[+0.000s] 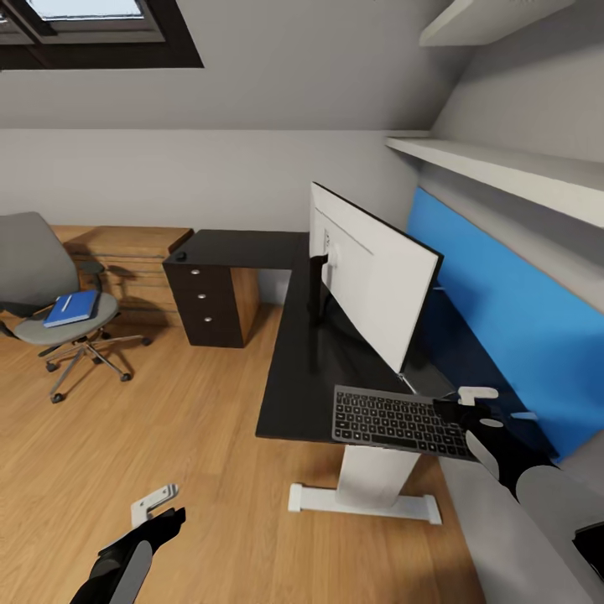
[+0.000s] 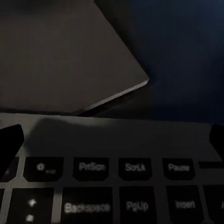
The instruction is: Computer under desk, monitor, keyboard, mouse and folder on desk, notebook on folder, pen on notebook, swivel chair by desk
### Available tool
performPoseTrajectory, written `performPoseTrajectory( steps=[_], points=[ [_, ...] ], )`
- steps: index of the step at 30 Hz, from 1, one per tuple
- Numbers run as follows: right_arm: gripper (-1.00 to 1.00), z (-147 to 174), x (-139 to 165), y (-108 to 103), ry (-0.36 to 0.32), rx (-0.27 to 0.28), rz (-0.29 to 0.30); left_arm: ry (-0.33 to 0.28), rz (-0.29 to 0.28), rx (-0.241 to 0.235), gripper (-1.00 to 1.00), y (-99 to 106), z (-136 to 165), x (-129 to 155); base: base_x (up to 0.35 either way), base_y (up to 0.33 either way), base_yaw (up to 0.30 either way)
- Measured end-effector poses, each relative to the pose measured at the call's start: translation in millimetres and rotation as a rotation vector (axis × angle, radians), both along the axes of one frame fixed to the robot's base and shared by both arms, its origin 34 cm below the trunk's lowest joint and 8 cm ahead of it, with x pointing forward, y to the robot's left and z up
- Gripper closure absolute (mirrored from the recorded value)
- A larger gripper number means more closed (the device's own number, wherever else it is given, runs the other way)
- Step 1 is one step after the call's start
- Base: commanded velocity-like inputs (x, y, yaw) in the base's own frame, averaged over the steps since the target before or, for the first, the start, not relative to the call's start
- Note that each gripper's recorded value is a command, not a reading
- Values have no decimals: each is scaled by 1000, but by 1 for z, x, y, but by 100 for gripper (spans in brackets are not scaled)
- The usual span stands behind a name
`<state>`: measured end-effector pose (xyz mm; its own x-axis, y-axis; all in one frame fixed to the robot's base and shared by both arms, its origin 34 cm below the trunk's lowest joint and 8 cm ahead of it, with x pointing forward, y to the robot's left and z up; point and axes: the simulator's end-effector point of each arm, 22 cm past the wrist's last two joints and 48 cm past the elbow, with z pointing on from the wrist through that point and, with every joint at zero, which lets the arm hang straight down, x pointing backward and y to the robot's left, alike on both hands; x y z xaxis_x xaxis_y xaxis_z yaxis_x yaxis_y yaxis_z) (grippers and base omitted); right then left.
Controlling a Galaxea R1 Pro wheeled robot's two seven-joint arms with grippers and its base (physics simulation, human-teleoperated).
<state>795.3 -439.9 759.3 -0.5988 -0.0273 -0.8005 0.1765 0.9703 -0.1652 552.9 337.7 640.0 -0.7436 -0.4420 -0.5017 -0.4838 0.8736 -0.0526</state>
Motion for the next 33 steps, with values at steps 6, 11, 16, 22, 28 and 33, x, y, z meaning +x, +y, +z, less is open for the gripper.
performPoseTrajectory(
  steps=[6, 11, 16, 22, 28, 33],
  points=[
    [-100, -2, -1, 0, 4, 0, -1, 1, 0, -1, -100, -1, 0, 0, -128, 89, 0],
    [-100, -3, -3, -1, 9, 1, -2, 1, -1, -2, -100, -2, -1, 0, -94, 62, 0],
    [-100, -3, -3, -1, 8, 1, -2, 3, -1, -3, -100, -2, -1, -1, -8, 5, 0],
    [-100, -3, -3, -1, 9, 1, -2, 3, -2, -3, -100, -3, -1, -1, -1, 0, 0],
    [-100, -3, -3, -1, 9, 1, -2, 3, -1, -4, -100, -3, -1, -1, 0, 0, 0],
    [-100, -3, -3, -1, 9, 1, -2, 4, -1, -5, -100, -3, -2, -1, 0, 0, 0]
  ],
)
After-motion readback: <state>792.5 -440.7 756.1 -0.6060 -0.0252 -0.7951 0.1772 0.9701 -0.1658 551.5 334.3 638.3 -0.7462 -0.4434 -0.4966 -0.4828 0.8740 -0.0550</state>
